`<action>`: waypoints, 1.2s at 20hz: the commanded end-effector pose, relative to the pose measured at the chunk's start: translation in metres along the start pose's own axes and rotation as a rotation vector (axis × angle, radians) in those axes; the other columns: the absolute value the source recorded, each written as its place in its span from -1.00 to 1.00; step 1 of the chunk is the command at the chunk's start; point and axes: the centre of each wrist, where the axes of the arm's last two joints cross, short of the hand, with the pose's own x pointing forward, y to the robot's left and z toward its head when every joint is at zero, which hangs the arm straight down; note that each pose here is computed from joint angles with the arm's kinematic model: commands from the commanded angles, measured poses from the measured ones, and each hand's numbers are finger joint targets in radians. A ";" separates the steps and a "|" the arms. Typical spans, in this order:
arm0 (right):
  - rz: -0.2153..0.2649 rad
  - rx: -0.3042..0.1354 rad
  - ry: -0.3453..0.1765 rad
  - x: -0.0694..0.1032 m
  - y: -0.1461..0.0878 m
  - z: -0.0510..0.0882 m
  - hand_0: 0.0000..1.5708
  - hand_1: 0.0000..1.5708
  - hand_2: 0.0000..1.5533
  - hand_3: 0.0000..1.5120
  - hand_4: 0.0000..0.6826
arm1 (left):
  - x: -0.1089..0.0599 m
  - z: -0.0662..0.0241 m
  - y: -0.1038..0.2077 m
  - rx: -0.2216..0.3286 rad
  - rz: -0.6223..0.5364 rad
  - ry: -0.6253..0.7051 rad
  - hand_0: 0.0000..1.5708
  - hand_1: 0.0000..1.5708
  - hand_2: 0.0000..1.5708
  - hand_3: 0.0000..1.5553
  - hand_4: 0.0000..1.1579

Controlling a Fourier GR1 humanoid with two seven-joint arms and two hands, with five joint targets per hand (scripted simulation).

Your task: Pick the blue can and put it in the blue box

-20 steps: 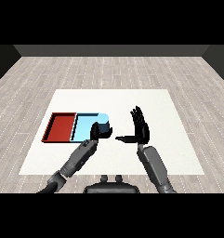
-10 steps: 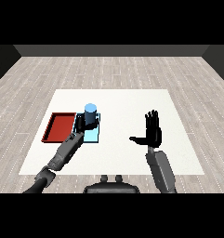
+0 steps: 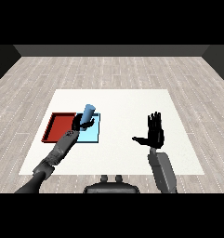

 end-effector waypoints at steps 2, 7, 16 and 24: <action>-0.007 -0.026 0.013 -0.018 -0.010 0.001 -1.00 -1.00 -1.00 -1.00 -1.00 | -0.036 0.0047 -0.003 0.010 -0.156 0.283 -0.03 -0.03 -0.09 -0.22 0.57; -0.014 -0.045 0.038 -0.024 -0.019 -0.002 -1.00 -1.00 -1.00 -1.00 -1.00 | -0.052 0.0071 -0.005 -0.019 -0.201 0.388 0.15 0.15 0.05 -0.42 0.51; 0.023 -0.033 0.032 -0.030 -0.021 0.011 -1.00 -1.00 -1.00 -1.00 -1.00 | -0.057 0.0063 0.001 -0.002 -0.109 0.504 -1.00 -1.00 -1.00 -1.00 -1.00; -0.008 -0.028 0.008 -0.020 -0.020 -0.005 -1.00 -1.00 -1.00 -1.00 -1.00 | -0.050 0.0080 -0.015 0.061 -0.173 0.440 -1.00 -1.00 -1.00 -1.00 -1.00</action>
